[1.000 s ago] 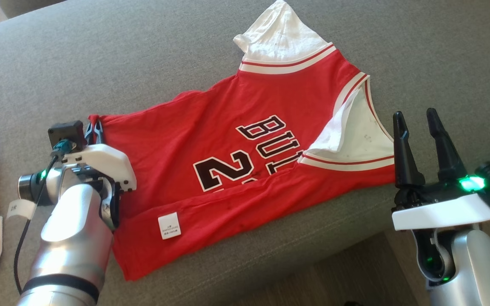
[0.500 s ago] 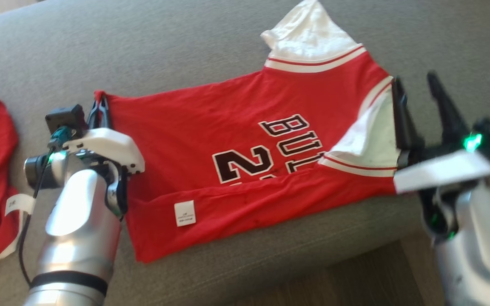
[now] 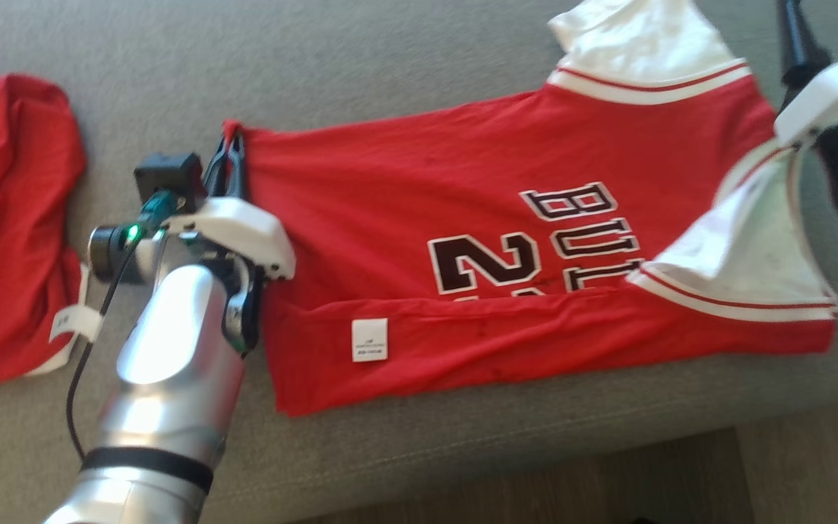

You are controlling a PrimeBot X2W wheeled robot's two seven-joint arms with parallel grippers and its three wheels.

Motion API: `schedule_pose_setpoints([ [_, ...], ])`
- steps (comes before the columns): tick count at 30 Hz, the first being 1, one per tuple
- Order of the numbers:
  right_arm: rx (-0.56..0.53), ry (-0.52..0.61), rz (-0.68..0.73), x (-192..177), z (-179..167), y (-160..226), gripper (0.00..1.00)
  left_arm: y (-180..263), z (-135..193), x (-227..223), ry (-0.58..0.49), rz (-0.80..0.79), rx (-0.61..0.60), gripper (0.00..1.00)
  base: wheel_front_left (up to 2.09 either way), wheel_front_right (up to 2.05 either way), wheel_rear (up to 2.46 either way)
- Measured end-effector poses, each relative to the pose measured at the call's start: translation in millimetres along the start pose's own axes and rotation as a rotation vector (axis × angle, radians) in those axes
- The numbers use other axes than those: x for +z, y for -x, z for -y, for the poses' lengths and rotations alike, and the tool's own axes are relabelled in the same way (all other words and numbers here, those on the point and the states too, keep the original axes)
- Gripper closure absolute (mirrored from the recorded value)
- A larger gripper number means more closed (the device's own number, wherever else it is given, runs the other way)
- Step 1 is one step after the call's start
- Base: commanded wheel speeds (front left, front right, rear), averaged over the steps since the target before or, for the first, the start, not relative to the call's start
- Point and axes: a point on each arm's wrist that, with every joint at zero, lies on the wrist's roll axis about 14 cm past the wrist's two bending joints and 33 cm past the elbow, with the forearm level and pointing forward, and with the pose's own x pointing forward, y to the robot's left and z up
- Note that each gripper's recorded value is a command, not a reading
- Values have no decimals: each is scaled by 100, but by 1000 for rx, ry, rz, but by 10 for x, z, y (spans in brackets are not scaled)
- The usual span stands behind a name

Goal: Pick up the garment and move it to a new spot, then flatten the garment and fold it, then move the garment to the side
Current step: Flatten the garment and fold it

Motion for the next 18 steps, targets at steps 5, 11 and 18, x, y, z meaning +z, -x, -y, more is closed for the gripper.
schedule_pose_setpoints([
  [5, 29, 17, -92, -206, -138, -368, 0, -82, 7, 18, 30, 12, -16, 100, 0, 0, 0],
  [11, 67, 43, -210, -526, -269, -643, 0, -138, 65, 37, 55, 31, -32, 100, 0, 0, 0],
  [18, 89, 60, -301, -837, -349, -863, 0, -208, 31, 34, 66, 34, -23, 100, 0, 0, 0],
])
